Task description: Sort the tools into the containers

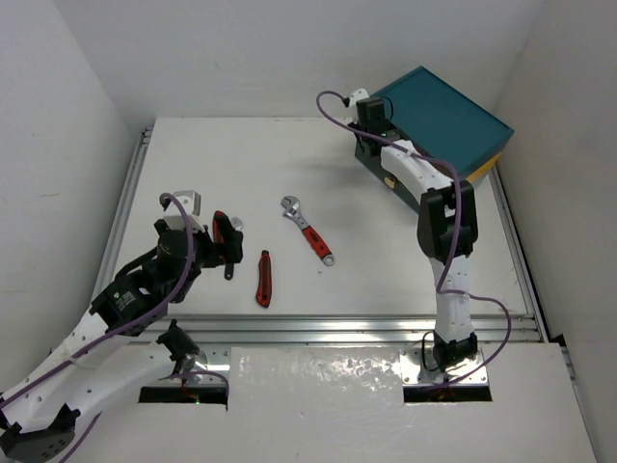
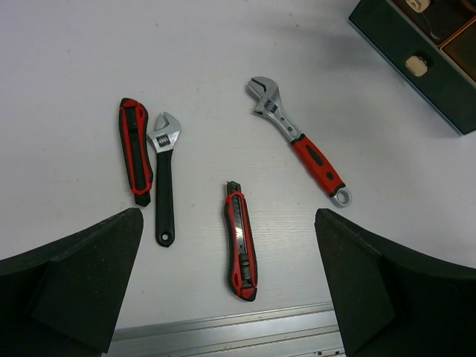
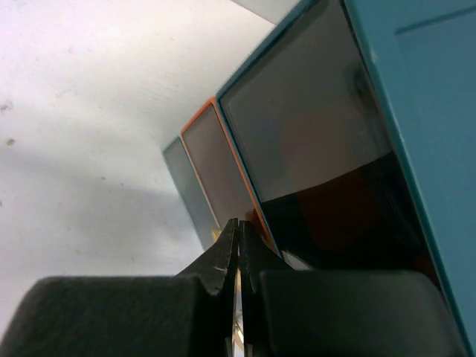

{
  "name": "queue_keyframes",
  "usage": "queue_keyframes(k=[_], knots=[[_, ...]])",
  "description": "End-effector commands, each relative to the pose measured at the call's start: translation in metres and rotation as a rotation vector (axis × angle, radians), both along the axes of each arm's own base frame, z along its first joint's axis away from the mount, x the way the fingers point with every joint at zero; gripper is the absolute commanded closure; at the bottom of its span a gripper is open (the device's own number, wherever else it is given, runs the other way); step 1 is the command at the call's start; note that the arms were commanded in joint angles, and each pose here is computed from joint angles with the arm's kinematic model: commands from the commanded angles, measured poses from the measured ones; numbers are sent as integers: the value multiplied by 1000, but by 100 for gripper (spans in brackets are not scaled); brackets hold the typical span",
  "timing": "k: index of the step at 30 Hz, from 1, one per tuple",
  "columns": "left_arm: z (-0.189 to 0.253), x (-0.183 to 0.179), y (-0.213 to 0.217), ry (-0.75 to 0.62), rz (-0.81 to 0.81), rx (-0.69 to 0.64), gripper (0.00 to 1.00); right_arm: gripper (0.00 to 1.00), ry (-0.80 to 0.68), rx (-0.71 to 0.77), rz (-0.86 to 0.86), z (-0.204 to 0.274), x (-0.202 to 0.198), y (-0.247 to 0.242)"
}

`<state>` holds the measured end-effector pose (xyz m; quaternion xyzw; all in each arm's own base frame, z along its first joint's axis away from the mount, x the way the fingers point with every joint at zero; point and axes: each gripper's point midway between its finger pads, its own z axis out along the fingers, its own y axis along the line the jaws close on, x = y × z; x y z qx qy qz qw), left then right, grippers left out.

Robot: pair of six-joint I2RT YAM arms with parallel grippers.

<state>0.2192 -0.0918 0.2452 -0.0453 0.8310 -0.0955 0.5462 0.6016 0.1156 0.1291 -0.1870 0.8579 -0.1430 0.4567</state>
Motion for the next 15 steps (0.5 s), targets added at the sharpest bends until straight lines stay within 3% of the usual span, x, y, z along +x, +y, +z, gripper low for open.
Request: queue_keyframes(k=[1,4,5,6,8,9,11,15], knots=[[7,4,-6,-33,-19,-15,0,100,38,-90,-50,12,-23,-22],[7,4,-6,-35,-20,-16,0,85,82,90,72,20,-47,16],[9,3,-5,-40,-20,-22,0,73,78,153,83,26,-55,25],[9,3,-5,-39,-20,-19,0,52,64,167,95,32,-65,35],[10,3,-5,-43,-23,-24,0,37,9,176,95,52,-88,43],[10,3,-6,-42,-25,-23,0,20,-6,166,93,59,-102,43],[11,1,-6,-47,-30,-28,0,2,-8,103,66,60,-116,39],[14,0,-6,-59,-38,-41,0,1,54,-118,-75,39,-147,-4]])
